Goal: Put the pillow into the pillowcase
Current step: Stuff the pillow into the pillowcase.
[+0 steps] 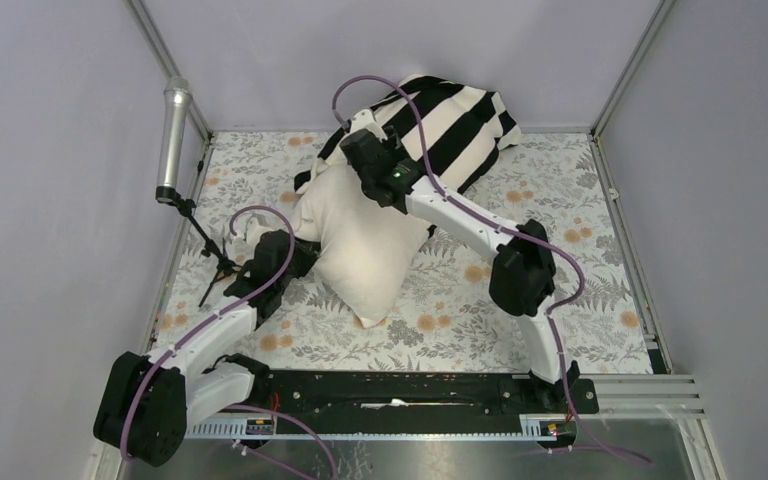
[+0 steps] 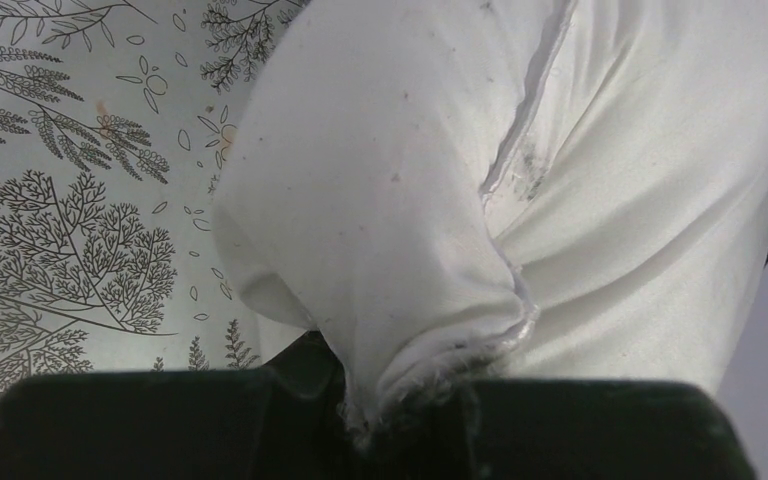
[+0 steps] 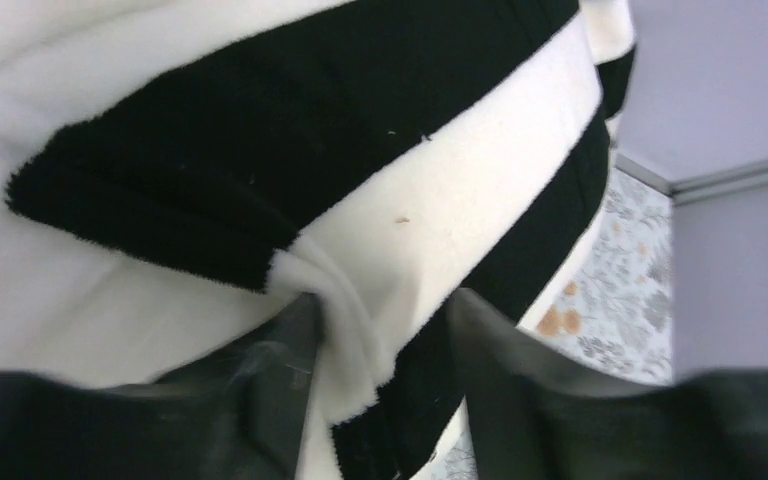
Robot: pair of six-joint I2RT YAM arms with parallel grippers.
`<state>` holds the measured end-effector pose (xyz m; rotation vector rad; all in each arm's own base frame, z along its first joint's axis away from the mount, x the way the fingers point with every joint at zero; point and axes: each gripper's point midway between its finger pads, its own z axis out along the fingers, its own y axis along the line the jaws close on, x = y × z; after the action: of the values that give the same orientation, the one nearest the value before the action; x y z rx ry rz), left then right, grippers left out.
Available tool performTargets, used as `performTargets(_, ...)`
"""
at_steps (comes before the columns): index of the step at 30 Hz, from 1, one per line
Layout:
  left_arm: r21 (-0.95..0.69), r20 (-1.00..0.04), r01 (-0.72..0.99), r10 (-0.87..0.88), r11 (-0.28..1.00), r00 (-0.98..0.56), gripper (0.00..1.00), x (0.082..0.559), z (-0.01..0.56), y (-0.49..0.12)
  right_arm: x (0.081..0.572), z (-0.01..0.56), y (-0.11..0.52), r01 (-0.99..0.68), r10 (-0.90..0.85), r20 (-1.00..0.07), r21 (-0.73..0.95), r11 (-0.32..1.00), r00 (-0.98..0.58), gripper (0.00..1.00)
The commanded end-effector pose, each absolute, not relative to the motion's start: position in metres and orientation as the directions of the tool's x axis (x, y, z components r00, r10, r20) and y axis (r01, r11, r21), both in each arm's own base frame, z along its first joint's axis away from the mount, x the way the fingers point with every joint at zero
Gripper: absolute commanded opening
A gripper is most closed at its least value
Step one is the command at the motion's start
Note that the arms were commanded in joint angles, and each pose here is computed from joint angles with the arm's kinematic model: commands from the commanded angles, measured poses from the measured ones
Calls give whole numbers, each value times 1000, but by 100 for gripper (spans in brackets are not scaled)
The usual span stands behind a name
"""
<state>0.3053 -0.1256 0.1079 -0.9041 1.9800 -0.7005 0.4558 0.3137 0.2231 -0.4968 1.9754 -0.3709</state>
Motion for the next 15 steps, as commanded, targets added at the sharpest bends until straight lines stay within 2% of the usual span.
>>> performTargets(1,-652,-421,-396,-743,647,-521,0,274,67,-124,475,251,297,35,-499,-782,-550,835,-373,41)
performTargets(3,-659,-418,-390,-744,643,-521,0,275,68,-125,471,258,310,13,-481,-794,-523,852,-370,25)
performTargets(6,-666,-414,-384,-745,639,-523,0,278,69,-128,447,264,348,-110,-479,-811,-471,875,-335,1)
performTargets(8,-672,-412,-377,-745,637,-525,0,282,71,-130,413,276,383,-219,-442,-839,-389,895,-317,0)
performTargets(12,-721,-402,-333,-759,607,-512,0,302,92,-141,316,304,444,-421,-268,-884,-91,903,-384,0)
performTargets(14,-750,-392,-308,-769,585,-505,0,314,110,-149,287,296,450,-447,-265,-867,-55,893,-422,0)
performTargets(15,-765,-389,-292,-773,574,-500,0,320,121,-152,288,287,442,-424,-271,-853,-65,903,-446,0)
